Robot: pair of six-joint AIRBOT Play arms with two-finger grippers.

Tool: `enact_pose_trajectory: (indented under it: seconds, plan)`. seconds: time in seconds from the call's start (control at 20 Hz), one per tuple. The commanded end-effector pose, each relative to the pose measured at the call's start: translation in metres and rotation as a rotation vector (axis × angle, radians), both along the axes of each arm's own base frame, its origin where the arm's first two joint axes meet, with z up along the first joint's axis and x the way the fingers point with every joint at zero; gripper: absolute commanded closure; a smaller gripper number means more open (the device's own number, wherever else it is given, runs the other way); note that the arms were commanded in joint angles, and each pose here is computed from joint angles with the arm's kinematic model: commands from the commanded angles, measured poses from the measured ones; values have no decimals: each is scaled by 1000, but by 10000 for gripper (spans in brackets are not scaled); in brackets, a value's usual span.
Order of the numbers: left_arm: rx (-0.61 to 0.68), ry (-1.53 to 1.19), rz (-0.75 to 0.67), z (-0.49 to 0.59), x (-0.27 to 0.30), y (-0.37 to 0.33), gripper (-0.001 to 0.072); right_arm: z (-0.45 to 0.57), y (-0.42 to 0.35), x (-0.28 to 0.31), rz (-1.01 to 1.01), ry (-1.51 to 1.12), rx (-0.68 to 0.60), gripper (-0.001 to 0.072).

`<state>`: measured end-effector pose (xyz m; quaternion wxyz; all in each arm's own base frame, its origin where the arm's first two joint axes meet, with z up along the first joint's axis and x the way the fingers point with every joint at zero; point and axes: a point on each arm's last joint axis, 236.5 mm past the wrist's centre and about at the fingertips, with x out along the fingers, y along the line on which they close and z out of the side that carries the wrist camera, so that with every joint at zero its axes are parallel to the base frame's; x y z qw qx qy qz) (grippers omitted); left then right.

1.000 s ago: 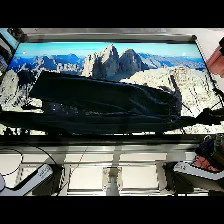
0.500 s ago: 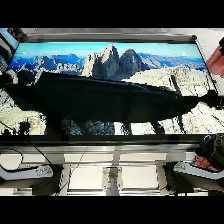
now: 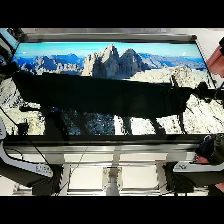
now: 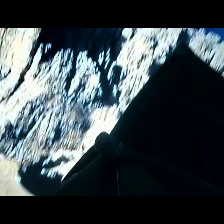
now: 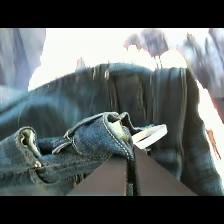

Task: Fold the clothes and pants, and hang the long-sleeved shirts on hangers.

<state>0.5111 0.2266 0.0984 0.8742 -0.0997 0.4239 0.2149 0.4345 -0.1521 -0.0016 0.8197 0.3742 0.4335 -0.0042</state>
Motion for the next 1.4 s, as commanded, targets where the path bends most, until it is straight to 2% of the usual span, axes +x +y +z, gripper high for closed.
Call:
enact_pose_trajectory:
  seconds: [0.0,0.15,0.65,1.0,1.35]
  plan:
    - [23,-149,-20,20,34,-6,678,-12,-15,38,-133,-59,-35,699]
    - [34,-195,-52,20,54,-18,678,-8,-30,49,-218,-92,-68,699]
    - [-22,-110,-60,-35,67,-38,678,-38,-19,53,-196,-42,-43,697]
    - [169,111,74,13,4,19,678,29,-12,69,-19,-101,-101,697]
    - [172,241,107,21,-38,20,677,29,-8,48,59,9,-129,698]
